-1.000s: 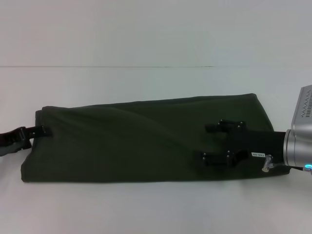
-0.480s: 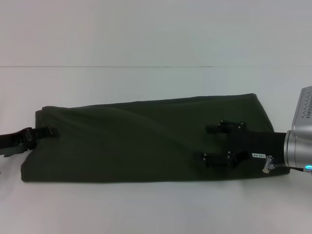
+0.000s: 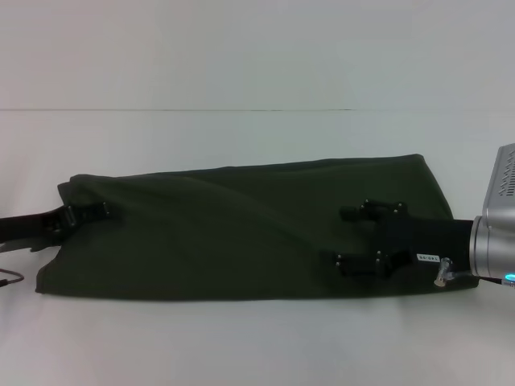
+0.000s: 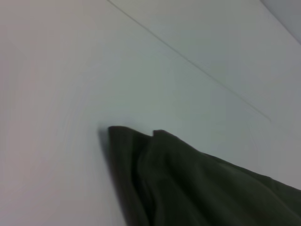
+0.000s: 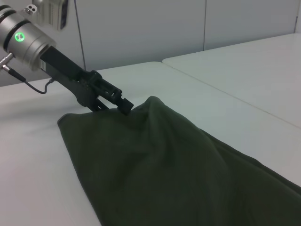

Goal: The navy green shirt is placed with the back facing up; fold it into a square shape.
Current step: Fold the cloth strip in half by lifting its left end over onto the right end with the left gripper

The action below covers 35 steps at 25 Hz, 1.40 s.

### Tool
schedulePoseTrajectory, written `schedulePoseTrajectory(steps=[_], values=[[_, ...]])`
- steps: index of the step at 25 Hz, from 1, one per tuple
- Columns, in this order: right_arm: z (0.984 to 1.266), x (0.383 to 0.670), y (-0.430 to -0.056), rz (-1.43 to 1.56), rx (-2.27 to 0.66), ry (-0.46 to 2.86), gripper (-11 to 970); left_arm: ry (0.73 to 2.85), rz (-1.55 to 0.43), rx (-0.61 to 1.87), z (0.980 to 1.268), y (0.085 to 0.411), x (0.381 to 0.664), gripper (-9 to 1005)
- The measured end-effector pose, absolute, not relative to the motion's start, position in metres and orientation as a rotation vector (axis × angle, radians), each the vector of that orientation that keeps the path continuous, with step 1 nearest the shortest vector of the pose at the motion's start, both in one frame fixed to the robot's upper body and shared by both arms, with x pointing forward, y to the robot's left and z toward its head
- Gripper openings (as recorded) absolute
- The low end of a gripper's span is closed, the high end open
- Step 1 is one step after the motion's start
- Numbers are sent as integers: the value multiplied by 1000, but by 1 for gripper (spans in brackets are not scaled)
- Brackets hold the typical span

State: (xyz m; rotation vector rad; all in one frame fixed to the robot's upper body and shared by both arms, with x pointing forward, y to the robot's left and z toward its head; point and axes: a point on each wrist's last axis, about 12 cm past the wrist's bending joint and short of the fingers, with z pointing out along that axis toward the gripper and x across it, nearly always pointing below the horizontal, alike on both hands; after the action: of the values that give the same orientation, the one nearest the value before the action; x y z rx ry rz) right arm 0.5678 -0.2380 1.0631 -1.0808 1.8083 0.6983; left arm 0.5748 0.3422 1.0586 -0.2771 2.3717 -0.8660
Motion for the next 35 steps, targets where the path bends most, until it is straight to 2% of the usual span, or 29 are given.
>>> schedulePoseTrajectory(steps=[16, 21, 35], values=[[1063, 567, -238, 705, -1084, 1808, 884, 2418, -878, -167, 1058, 321, 580, 877], [1063, 567, -238, 705, -1084, 1807, 884, 2424, -869, -152, 1059, 322, 580, 777], [1064, 567, -237, 704, -1084, 1804, 884, 2451, -841, -94, 1059, 319, 582, 250]])
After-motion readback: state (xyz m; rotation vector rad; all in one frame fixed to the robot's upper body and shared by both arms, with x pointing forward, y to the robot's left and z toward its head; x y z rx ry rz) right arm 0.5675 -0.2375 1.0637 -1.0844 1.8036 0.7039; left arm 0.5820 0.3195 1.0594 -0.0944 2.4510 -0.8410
